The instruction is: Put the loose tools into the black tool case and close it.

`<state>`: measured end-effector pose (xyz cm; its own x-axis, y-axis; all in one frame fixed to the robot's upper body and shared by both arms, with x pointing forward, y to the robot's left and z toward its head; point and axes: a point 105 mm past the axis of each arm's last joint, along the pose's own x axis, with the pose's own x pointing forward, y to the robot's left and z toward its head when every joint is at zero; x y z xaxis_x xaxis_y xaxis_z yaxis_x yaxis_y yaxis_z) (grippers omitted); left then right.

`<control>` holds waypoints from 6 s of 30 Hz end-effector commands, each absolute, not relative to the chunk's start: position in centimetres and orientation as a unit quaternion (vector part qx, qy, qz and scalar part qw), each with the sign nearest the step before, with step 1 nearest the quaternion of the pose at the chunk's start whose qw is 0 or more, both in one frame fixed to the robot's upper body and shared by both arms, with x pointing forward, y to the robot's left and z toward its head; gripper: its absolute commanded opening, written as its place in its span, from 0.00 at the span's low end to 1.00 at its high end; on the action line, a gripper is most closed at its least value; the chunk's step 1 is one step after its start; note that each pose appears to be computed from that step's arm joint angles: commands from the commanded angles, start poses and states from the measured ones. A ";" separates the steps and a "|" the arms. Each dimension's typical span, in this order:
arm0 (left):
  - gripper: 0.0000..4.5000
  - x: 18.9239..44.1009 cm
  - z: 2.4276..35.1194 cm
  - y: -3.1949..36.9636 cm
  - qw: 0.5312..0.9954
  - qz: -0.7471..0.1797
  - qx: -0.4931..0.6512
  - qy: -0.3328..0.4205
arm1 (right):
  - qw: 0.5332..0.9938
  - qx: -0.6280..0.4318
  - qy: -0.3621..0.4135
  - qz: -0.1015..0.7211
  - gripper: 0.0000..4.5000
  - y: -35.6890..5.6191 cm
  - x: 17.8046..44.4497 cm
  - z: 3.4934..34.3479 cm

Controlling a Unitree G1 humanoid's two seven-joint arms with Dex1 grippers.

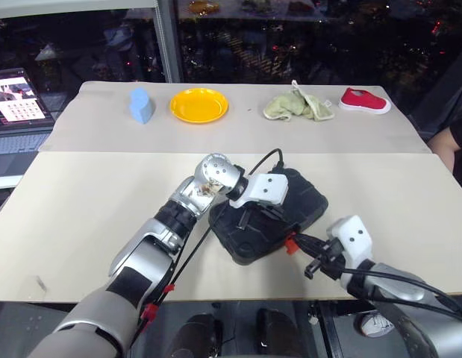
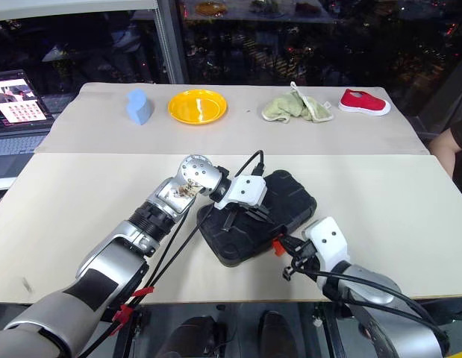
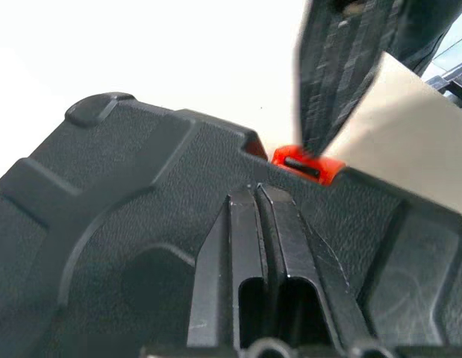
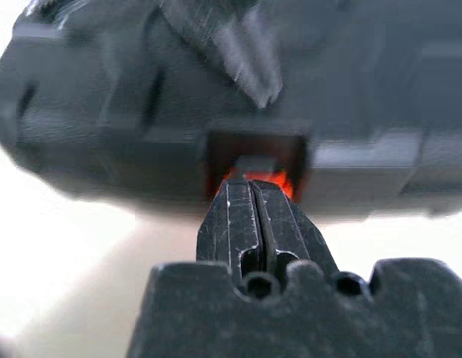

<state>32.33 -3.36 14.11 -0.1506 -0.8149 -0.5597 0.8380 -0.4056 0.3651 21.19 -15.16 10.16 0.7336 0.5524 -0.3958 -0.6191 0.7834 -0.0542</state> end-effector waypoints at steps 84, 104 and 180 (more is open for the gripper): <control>0.03 33.6 13.3 -2.3 0.543 -0.741 0.390 0.055 | 0.951 -0.042 0.112 0.287 0.28 -14.2 23.4 9.8; 0.03 33.4 12.4 -2.2 0.533 -0.743 0.401 0.057 | 0.949 -0.063 0.081 0.298 0.28 -14.8 22.2 12.0; 0.03 33.2 12.1 -2.7 0.528 -0.745 0.404 0.055 | 0.946 -0.083 0.064 0.307 0.26 -15.0 21.5 13.0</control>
<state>33.07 -3.53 14.58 -0.1186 -0.8053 -0.5809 0.8110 -0.4161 0.4113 21.89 -15.81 9.63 0.7934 0.5358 -0.2888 -0.5689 0.8215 -0.0389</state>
